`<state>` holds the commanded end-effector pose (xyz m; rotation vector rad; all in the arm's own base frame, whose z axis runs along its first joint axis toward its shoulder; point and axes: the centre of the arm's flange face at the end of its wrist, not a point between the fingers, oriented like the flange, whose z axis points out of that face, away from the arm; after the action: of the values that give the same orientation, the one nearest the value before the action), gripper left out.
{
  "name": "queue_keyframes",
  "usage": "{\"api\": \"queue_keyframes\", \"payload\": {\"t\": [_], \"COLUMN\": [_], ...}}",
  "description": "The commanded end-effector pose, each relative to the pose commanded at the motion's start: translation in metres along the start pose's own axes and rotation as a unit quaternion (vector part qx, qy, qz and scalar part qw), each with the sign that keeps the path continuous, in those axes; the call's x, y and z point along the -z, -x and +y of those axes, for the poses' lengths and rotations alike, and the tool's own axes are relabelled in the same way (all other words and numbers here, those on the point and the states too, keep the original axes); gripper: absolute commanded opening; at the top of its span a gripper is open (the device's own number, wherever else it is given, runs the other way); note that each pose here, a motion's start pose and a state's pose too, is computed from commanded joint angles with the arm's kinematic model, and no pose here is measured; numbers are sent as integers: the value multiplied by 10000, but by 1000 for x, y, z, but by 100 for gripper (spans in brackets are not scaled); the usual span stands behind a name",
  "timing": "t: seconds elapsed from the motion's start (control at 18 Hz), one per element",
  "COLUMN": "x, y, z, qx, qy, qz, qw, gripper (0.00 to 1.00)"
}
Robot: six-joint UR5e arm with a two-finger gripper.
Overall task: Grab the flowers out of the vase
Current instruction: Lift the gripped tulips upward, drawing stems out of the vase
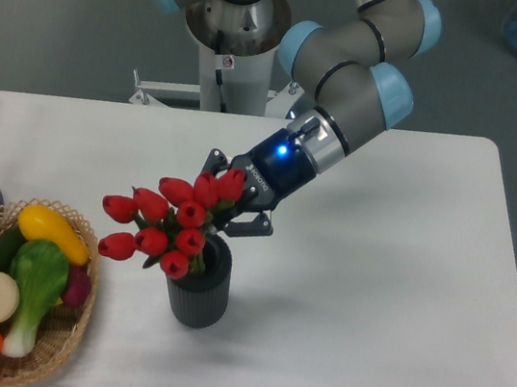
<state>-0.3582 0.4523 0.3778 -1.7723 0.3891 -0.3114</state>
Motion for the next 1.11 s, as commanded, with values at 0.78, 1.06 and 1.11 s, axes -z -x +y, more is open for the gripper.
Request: {"api": "queue_keyframes", "payload": {"t": [0.78, 1.06, 1.11], "x": [25, 28, 30], "y": [-1, -19, -23], "z": [-56, -83, -90], "qx": [155, 181, 190], "qy": [-449, -547, -551], "qz": [-87, -54, -61], "qw": [9988, 9983, 9983], "gripper": [23, 22, 22]}}
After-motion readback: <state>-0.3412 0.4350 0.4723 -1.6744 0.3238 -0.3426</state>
